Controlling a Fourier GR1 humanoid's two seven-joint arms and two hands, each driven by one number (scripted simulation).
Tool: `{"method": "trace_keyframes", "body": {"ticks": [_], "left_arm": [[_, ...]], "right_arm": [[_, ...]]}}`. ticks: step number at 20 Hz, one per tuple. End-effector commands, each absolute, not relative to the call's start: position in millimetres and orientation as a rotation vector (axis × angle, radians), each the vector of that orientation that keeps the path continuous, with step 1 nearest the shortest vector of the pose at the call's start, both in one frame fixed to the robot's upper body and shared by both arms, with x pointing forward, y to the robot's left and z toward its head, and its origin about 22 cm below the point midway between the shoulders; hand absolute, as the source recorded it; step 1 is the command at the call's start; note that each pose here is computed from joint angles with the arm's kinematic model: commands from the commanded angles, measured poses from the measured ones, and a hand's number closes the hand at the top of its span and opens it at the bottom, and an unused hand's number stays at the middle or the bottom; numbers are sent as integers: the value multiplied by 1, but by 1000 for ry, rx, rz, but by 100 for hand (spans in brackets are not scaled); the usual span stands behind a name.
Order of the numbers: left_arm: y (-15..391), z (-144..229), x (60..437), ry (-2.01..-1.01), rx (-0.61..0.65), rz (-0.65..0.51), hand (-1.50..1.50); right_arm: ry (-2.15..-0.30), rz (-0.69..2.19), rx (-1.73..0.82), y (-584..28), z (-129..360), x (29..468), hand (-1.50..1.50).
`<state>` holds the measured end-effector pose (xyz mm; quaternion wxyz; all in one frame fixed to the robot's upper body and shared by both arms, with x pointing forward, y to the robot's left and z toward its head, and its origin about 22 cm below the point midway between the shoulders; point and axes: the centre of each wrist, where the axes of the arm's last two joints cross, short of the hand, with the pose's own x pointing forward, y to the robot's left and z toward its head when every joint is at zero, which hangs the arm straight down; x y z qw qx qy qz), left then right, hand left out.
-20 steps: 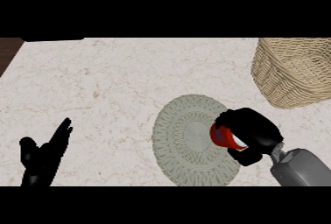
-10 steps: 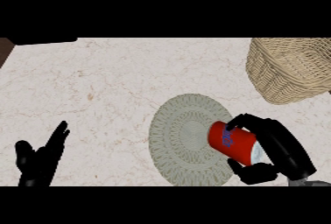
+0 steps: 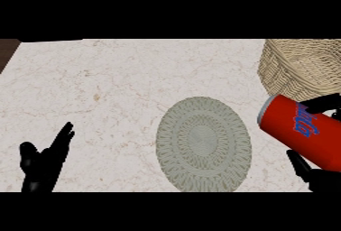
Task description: Pick the can from the placemat and place it in the basket
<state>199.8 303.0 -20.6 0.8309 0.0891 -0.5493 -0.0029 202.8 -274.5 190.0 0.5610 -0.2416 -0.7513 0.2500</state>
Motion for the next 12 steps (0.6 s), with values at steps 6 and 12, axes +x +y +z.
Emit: {"method": "trace_keyframes", "body": {"ticks": [6,12], "left_arm": [[292,-43,197,-1022,164,-9,0],[291,-54,195,-1001,146,-38,0]], "right_arm": [[-1773,345,-692,-338,294,205,150],[-1669,335,-718,-363,325,224,150]]}}
